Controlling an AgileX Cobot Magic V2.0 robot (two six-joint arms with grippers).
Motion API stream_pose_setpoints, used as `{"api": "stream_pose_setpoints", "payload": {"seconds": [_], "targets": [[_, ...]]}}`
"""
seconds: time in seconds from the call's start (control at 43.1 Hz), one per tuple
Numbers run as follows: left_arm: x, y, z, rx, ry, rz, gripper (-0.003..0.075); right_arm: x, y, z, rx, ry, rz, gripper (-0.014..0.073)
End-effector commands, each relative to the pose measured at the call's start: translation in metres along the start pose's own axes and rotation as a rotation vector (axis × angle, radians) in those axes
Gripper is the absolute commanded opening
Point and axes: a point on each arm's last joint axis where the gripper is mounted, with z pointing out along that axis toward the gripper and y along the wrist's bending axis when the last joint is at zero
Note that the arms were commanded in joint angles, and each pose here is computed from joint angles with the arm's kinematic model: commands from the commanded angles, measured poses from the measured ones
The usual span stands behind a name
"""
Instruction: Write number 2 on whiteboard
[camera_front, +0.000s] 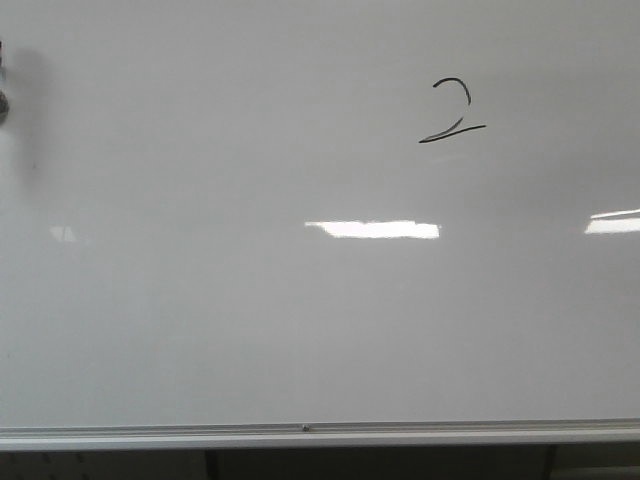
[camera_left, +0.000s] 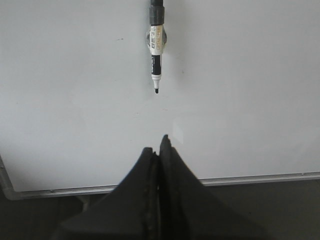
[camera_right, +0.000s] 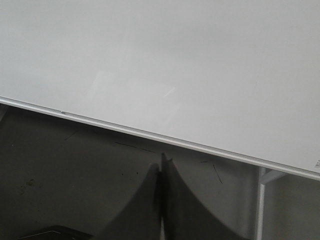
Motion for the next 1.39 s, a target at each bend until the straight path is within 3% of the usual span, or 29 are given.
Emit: {"api": "stream_pose_setpoints", "payload": {"seconds": [0.0, 0.65, 0.882, 1.091, 1.369], "targets": [[-0.013, -0.001, -0.006, 0.012, -0.101, -0.003, -0.002, -0.009, -0.001, -0.005, 0.012, -0.073, -0.01, -0.0067], [-0.006, 0.0, -0.009, -0.004, -0.123, 0.0, -0.002, -0.009, -0.001, -0.005, 0.012, -0.072, -0.01, -0.0067], [0.033, 0.003, 0.001, -0.026, -0.351, -0.008, -0.002, -0.009, -0.001, -0.005, 0.012, -0.072, -0.01, -0.0067], [0.097, 0.005, 0.018, -0.07, -0.532, -0.028, -0.002, -0.009, -0.001, -0.005, 0.012, -0.072, -0.01, -0.0067], [0.159, 0.007, 0.049, -0.097, -0.62, -0.032, -0.002, -0.009, -0.001, -0.005, 0.012, -0.072, -0.01, -0.0067]]}}
